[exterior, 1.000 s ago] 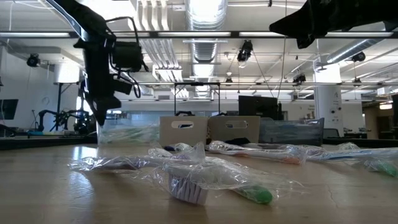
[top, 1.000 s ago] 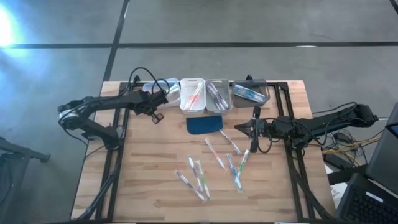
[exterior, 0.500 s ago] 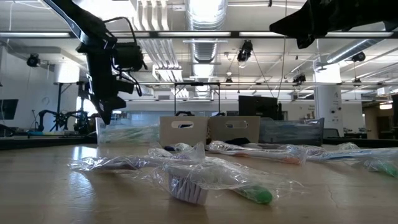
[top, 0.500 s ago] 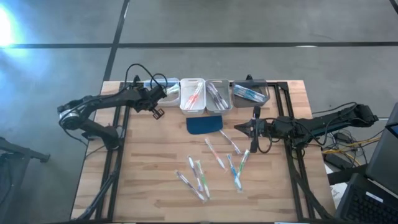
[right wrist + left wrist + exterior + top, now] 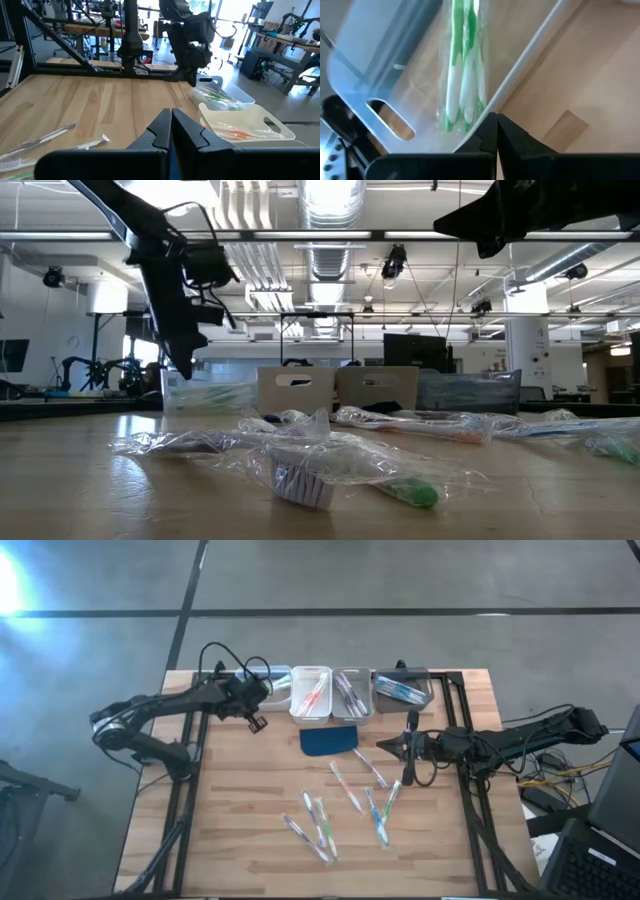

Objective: Pick & Place Toothbrushes
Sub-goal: Put the blue toothbrush into the transparent black bin

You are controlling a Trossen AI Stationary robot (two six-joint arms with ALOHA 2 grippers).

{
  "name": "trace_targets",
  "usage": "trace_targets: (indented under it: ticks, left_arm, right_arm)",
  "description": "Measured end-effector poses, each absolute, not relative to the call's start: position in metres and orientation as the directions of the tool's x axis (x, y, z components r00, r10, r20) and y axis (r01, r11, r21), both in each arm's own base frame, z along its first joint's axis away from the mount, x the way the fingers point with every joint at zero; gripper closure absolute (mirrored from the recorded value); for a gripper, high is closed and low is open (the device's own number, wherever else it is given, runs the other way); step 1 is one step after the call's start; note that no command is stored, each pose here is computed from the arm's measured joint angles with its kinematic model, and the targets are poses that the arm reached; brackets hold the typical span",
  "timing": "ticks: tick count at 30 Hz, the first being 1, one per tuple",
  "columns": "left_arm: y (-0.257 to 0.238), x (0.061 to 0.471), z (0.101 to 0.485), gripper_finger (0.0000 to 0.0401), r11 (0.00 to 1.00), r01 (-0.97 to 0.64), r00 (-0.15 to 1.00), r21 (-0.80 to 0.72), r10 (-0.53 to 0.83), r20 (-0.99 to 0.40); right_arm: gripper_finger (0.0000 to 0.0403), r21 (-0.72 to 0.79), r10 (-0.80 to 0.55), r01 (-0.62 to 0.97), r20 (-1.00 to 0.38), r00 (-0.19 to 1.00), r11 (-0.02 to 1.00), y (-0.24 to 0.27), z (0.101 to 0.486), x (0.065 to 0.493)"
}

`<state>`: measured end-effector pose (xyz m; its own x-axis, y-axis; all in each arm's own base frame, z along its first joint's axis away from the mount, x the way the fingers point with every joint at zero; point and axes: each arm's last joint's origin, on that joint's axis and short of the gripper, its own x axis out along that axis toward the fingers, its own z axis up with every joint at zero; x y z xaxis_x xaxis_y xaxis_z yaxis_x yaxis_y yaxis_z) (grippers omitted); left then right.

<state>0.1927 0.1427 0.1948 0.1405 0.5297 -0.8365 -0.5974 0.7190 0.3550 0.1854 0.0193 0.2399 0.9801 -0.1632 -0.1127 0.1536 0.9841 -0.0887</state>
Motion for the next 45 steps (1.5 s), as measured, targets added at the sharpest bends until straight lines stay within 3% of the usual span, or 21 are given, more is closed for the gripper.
trace_targets:
  ticks: [7,21,27,36,45]
  left_arm:
    - [0.137,0.188,0.224,0.0397,0.706,-0.619,0.177,0.343,0.551,-0.815]
    - [0.086,0.167,0.289,0.0396,0.770,-0.630,0.538,0.102,0.528,-0.657]
    - [0.065,0.168,0.297,0.0396,0.814,-0.580,0.637,0.034,0.479,-0.604]
    - [0.025,0.187,0.309,0.0396,0.924,-0.382,0.815,-0.015,0.329,-0.477]
    - [-0.011,0.197,0.298,0.0396,0.962,-0.272,0.904,0.001,0.256,-0.343]
  right_arm:
    - [0.0394,-0.089,-0.163,0.154,-0.113,0.980,0.984,0.019,0.240,0.185]
    - [0.0394,-0.089,-0.163,0.154,-0.113,0.980,0.984,0.019,0.240,0.185]
    - [0.0394,-0.054,-0.163,0.158,-0.112,0.980,0.986,0.019,0.240,0.185]
    - [0.0394,-0.048,-0.163,0.158,-0.140,0.977,0.986,0.020,0.234,0.191]
    - [0.0394,-0.025,-0.155,0.154,-0.086,0.984,0.988,0.021,0.236,0.197]
